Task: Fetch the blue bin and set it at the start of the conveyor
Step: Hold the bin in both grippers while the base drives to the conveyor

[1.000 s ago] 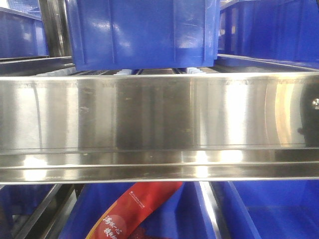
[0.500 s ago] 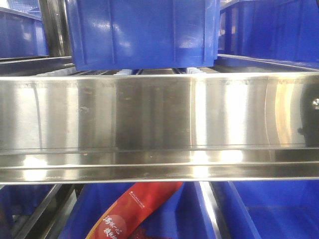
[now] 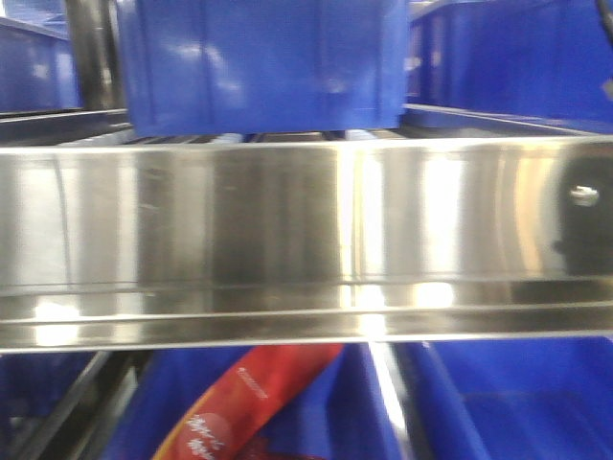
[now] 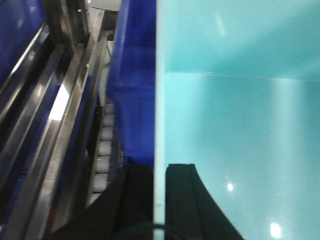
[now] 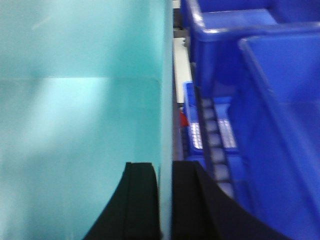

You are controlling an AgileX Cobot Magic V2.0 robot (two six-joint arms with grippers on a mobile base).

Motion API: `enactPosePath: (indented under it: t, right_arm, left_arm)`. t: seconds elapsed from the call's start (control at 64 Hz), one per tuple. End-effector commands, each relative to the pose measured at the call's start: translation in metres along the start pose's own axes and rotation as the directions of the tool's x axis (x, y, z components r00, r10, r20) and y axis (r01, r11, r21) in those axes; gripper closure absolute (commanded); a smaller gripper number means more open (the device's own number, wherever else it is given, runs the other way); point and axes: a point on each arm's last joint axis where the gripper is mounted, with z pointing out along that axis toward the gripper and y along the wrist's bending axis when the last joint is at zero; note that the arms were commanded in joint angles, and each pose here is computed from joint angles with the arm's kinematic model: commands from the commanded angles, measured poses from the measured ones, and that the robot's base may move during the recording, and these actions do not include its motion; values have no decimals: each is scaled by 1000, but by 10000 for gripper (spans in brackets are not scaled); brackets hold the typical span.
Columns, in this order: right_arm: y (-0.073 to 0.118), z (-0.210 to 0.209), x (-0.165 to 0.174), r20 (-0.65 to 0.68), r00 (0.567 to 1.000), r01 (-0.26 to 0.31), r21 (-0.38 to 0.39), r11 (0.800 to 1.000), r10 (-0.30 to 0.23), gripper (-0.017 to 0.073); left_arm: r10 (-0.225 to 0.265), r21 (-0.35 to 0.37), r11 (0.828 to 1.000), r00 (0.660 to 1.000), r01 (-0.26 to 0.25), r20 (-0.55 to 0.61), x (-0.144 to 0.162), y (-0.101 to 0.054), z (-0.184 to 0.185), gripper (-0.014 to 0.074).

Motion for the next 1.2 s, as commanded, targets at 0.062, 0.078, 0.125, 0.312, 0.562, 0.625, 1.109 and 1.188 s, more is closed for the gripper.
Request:
enactPosePath:
  t: [0.062,0.078,0.125,0.312,0.562,0.625,1.109,1.188]
  right_arm:
    - [-2,-6,-6,53,998,17,2,1000,-17,720]
    - [-2,-6,-6,53,998,17,2,1000,-17,720]
    - [-2,-6,-6,53,998,17,2,1000,-17,720]
    - [-2,-6,-6,53,998,17,2,1000,-17,720]
    - [-2,-6,-6,53,998,17,2,1000,-17,720]
    - [-2,-6,-6,53,998,17,2,1000,-17,720]
    - [-2,-6,-6,53,998,17,2,1000,-17,720]
    - [-2,-6,-6,53,998,17,2,1000,-17,720]
  left_arm:
    - [3,20,1000,998,-4,64,-8,1,-10,705]
    - [3,20,1000,998,-4,64,-8,1,-10,705]
    - [3,20,1000,998,-4,64,-8,1,-10,705]
    - [3,20,1000,998,-4,64,-8,1,-10,705]
    - [3,20,1000,998,-4,64,-8,1,-10,705]
    - [3,20,1000,998,-4,64,-8,1,-10,705]
    - [3,20,1000,998,-4,64,-8,1,-10,705]
    - [3,20,1000,998,-4,64,-8,1,-10,705]
